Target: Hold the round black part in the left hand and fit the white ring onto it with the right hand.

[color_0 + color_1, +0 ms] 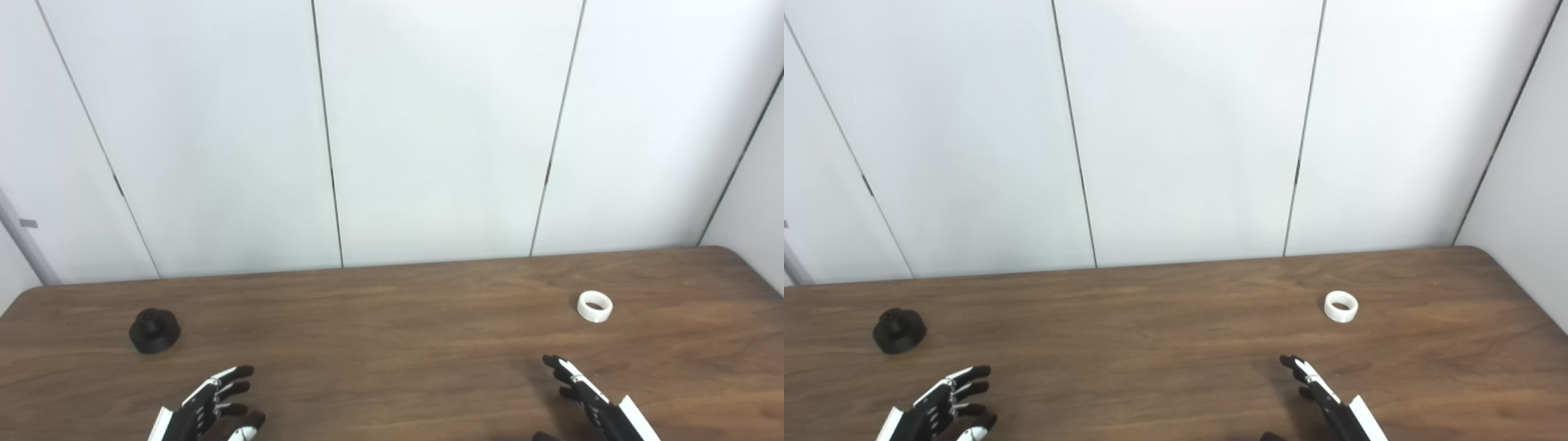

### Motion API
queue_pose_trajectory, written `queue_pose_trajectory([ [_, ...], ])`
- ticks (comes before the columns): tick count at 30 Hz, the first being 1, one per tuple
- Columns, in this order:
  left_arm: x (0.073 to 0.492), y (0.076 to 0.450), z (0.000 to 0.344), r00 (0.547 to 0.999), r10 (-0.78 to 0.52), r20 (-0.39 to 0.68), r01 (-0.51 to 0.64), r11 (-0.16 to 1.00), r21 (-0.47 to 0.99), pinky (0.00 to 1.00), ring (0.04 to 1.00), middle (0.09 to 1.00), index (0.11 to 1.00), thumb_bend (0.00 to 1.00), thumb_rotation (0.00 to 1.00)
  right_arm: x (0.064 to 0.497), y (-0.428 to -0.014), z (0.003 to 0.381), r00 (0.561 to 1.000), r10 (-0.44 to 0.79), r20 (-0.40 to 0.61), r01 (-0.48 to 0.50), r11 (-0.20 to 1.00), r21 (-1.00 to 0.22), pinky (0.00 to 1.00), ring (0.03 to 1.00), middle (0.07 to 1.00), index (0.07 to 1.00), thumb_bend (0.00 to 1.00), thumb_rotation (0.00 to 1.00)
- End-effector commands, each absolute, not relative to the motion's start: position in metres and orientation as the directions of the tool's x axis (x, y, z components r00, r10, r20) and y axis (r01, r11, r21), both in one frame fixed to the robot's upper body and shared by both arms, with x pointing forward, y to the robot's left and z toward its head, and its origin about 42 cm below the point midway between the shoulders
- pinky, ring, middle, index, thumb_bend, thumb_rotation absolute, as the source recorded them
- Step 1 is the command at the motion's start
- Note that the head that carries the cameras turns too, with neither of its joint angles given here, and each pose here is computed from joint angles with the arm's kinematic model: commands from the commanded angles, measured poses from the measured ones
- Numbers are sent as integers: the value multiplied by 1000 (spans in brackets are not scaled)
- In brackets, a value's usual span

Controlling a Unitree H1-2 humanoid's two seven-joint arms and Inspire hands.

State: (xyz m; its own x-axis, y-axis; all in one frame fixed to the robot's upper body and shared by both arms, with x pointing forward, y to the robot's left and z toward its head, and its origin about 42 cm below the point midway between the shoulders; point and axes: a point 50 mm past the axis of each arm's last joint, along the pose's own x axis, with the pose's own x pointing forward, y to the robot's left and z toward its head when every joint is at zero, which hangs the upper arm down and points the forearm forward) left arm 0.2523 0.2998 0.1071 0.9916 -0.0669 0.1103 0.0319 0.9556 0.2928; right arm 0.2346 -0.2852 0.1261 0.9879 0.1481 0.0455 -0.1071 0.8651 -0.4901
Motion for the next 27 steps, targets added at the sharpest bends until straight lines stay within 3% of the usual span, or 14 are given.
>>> queue_pose_trajectory([
  [1,244,300,93,996,-58,68,36,955,295,708,806,860,787,575,274,232,-287,120,989,150,0,-131,858,-497,874,934,964,908,585,532],
  [25,243,293,94,995,-54,86,26,956,291,698,793,857,781,618,291,231,-295,118,989,147,-8,-133,868,-478,908,954,974,920,576,524],
  [27,243,293,99,991,-52,126,9,947,320,729,818,862,768,643,238,231,-296,119,989,148,-5,-132,869,-477,907,952,975,918,561,519],
])
